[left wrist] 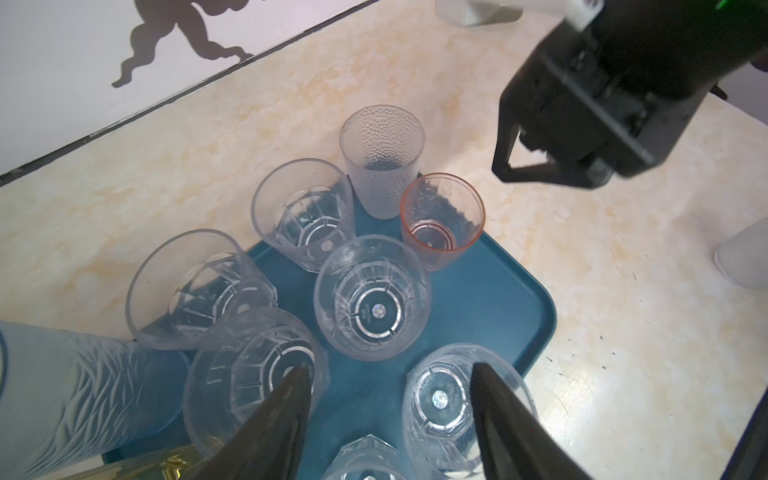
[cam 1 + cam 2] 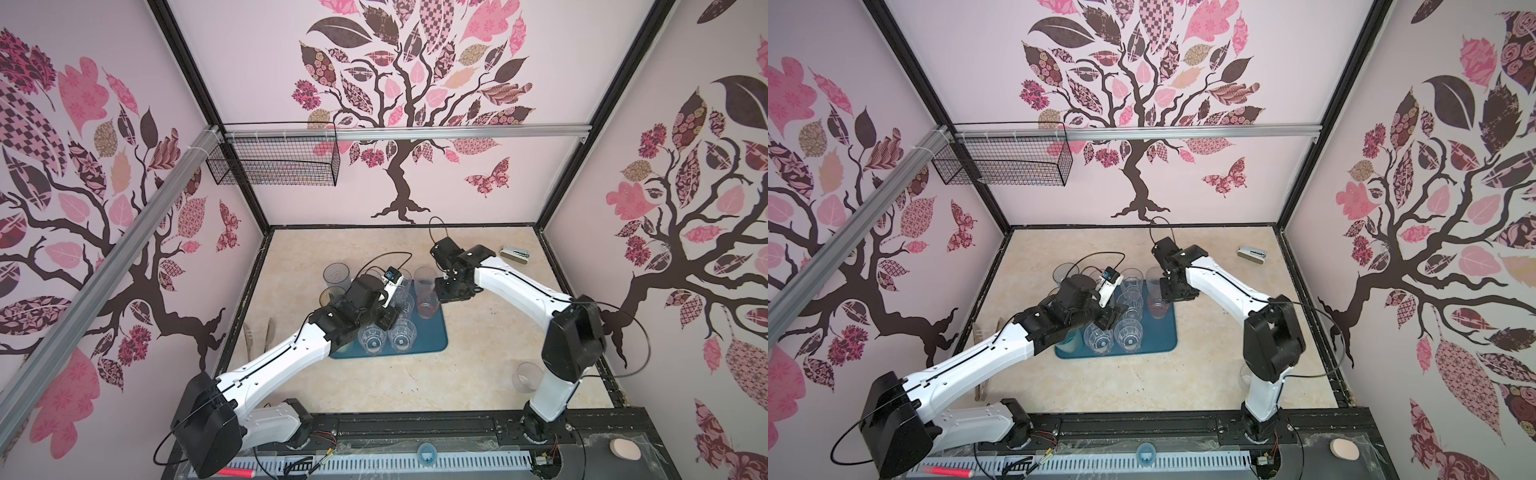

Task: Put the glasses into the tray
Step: 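Move the right gripper to the frosted cup nearer the robot and grasp it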

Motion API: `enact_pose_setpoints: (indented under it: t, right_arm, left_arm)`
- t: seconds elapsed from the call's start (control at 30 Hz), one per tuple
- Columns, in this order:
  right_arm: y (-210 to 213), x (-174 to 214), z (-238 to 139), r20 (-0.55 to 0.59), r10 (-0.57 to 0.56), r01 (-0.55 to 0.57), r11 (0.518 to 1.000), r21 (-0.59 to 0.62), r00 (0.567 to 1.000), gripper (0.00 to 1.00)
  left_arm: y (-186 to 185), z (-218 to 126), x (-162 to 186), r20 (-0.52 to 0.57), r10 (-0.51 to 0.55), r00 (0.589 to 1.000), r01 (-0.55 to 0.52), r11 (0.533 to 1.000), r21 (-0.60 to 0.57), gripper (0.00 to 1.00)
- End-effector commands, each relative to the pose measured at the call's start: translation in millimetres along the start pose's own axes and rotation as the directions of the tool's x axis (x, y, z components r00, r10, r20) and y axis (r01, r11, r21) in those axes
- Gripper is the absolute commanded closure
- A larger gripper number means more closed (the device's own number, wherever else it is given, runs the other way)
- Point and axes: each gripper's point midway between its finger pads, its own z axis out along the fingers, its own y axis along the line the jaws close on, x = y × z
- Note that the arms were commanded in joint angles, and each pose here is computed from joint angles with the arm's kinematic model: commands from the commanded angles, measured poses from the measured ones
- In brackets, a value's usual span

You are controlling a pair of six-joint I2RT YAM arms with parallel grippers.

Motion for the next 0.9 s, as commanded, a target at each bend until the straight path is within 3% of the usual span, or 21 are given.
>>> enact_pose_setpoints:
  t: [0.0, 0.13, 0.23, 0.47, 0.67, 0.87]
  right_arm:
    - [-24.5, 13.9, -24.4, 0.005, 0.058, -0.058, 0.998, -0.033, 0.998, 0.56]
    - [-52.6, 35.9, -33.3, 0.030, 0.095, -0.095, 0.995, 0.008, 0.995, 0.51]
    - [-84.7, 69.3, -22.8, -0.025, 0.141, -0.139, 0.987, 0.083, 0.990, 0.49]
    - [-137.4, 122.3, -11.3, -0.145, 0.415, -0.406, 0.910, 0.087, 0.898, 0.46]
    - [-153.4, 146.2, -19.1, -0.157, 0.484, -0.451, 0.869, 0.204, 0.861, 0.43]
    - [-148.2, 175.9, -23.6, -0.220, 0.542, -0.500, 0.837, 0.221, 0.811, 0.43]
  left_arm:
    - [-9.3, -0.4, -11.4, 0.016, 0.051, 0.999, -0.051, 0.999, -0.006, 0.35]
    - [-31.4, 6.9, -16.1, 0.028, 0.074, 0.997, -0.075, 0.997, 0.036, 0.35]
    - [-50.8, 16.5, -13.0, 0.025, 0.089, 0.996, -0.090, 0.994, 0.069, 0.35]
    - [-85.5, 29.7, -11.0, 0.025, 0.098, 0.995, -0.101, 0.984, 0.145, 0.36]
    - [-89.6, 31.8, -9.6, 0.028, 0.116, 0.993, -0.119, 0.980, 0.160, 0.35]
    - [-88.1, 33.4, -6.5, 0.036, 0.125, 0.992, -0.129, 0.980, 0.153, 0.35]
